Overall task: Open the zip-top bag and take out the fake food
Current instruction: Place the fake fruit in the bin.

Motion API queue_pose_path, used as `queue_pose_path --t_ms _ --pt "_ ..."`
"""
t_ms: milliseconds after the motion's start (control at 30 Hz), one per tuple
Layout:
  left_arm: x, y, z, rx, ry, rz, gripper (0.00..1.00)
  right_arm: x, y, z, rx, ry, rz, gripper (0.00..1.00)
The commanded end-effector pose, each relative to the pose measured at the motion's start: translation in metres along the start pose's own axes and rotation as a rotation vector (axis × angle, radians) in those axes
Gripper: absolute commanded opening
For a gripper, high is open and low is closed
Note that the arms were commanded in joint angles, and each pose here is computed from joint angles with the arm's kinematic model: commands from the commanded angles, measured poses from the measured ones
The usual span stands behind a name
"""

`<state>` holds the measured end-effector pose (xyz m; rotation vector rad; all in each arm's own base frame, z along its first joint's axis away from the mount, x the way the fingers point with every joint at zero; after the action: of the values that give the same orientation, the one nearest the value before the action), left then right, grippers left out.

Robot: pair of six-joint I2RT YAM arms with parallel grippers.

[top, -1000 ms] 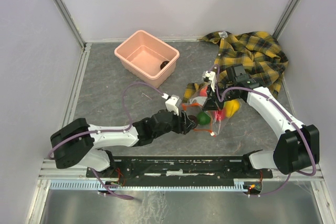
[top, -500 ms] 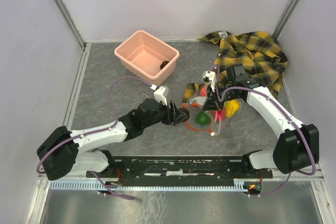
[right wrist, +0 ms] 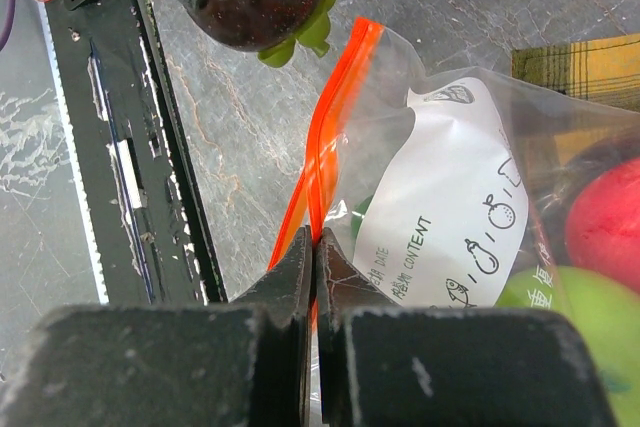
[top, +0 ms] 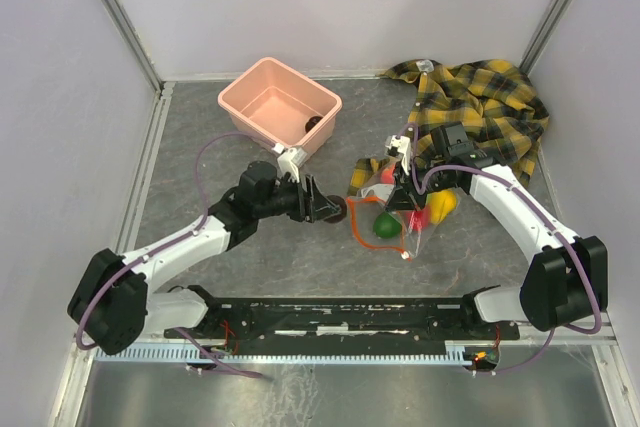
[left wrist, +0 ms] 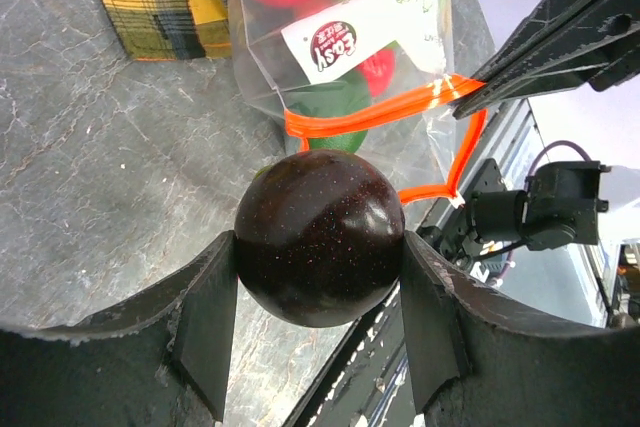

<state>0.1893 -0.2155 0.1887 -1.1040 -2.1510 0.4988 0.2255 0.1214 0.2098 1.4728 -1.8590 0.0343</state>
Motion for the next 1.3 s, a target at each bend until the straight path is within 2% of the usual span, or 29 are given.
queue_pose_path --t_ms 0,500,800,1267 --pt "0.009 -0.013 -0.023 -0.082 -0.014 0.124 0.38 0.005 0.000 -0.014 0.051 -0.032 0.001 0.02" --pt "0.017 0.008 -0.074 -0.096 -0.133 0.087 0.39 0.005 0.000 -0.014 0.049 -0.028 0.001 0.02" --pt "0.022 0.021 -0.098 -0.076 -0.247 0.056 0.39 0.004 -0.001 -0.013 0.045 -0.026 0.000 0.02" --pt "0.024 0.038 -0.129 -0.072 -0.309 0.020 0.39 0.004 -0.001 -0.013 0.045 -0.025 -0.002 0.02"
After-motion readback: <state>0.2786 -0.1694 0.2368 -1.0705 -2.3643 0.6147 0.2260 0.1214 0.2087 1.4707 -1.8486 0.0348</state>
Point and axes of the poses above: each gripper's point midway between its finger pads, its own x axis back along the fingers, its own y axis along the line the jaws close on, z = x × y, the point moved 9 cm from there along x, back along the fingers, and after that the axes turned 5 degrees about -x, right-handed, at the moved point
